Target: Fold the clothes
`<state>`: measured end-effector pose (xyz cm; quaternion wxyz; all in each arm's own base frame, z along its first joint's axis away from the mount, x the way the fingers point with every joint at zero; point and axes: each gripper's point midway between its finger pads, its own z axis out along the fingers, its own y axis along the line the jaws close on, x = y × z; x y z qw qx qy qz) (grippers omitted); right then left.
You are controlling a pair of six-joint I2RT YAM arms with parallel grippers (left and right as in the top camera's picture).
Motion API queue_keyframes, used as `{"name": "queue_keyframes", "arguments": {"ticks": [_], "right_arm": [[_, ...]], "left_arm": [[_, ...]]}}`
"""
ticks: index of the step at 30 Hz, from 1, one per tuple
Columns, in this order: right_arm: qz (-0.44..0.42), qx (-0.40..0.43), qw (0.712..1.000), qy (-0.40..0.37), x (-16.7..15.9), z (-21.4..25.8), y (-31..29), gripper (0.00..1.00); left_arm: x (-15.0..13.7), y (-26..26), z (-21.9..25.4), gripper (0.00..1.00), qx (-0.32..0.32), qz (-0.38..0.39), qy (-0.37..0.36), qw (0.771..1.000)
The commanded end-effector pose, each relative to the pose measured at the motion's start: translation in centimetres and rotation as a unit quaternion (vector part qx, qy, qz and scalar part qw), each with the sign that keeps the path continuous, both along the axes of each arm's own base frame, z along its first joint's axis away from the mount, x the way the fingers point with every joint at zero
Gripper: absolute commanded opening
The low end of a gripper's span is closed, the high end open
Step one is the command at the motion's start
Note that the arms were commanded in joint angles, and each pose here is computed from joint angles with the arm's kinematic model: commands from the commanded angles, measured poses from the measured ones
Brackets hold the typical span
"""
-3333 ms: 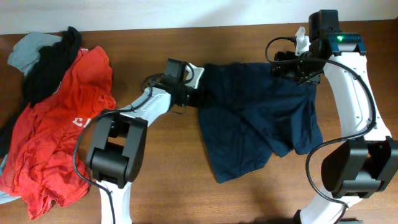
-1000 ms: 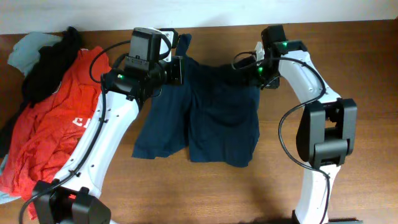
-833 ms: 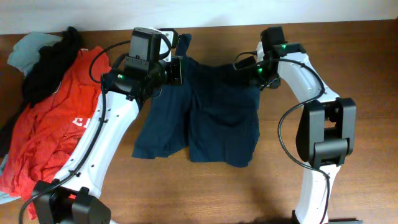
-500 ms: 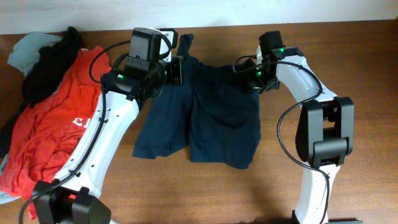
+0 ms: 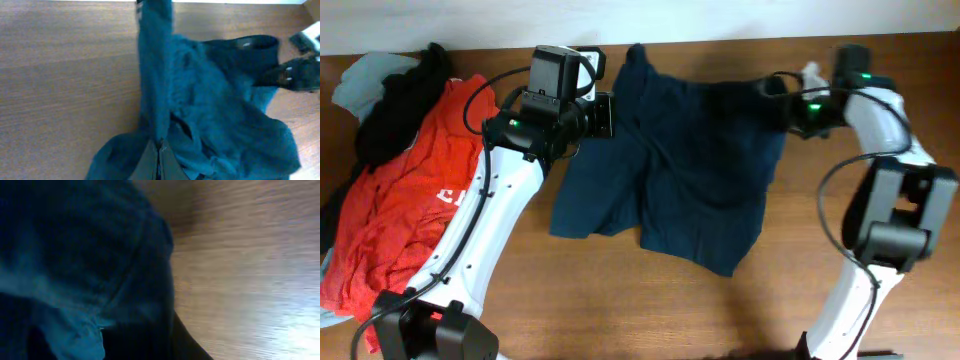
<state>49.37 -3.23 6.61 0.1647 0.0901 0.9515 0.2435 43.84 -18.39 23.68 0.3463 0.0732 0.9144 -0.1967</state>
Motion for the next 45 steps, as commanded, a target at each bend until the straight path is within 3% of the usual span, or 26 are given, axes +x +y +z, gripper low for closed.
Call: {"name": "queue_keyframes", "arguments": {"ticks": [1, 15, 21, 27, 32, 34, 37, 39, 45], "right_arm": [[0.064, 0.092, 0.991, -0.067, 0.3, 3.2, 1.7, 0.11], [-0.056, 0.124, 0.989, -0.061, -0.8, 4.2, -7.1, 0.16], [-0.102, 0.045, 0.994, -0.012, -1.7, 3.0, -10.1, 0.23], [-0.102, 0.032, 0.994, -0.029, -0.9, 7.0, -10.5, 0.29], [-0.048, 0.024, 0.998, -0.028, -1.3, 10.9, -7.4, 0.35], [-0.01, 0.024, 1.0, -0.013, -1.9, 11.2, -4.7, 0.43], [0.027, 0.007, 0.999, 0.028, -2.9, 10.1, -1.5, 0.5], [0.035, -0.016, 0.996, 0.075, -3.8, 8.6, 0.9, 0.5], [0.104, -0.012, 0.987, 0.119, -5.6, 5.6, 7.5, 0.5]], "left_arm": [[0.3, 0.4, 0.0, 0.01, 0.011, 0.003, -0.007, 1.0], [0.3, 0.4, 0.0, 0.01, 0.011, 0.003, -0.005, 1.0], [0.3, 0.4, 0.0, 0.01, 0.011, 0.002, -0.005, 1.0], [0.3, 0.4, 0.0, 0.01, 0.011, 0.002, -0.006, 1.0], [0.3, 0.4, 0.0, 0.01, 0.01, 0.002, -0.006, 1.0], [0.3, 0.3, 0.1, 0.01, 0.01, 0.002, -0.007, 1.0], [0.4, 0.4, 0.1, 0.01, 0.01, 0.004, -0.01, 1.0], [0.5, 0.4, 0.2, 0.01, 0.01, 0.004, -0.012, 1.0], [0.8, 1.0, 0.1, 0.01, 0.024, 0.019, -0.016, 0.999]]}}
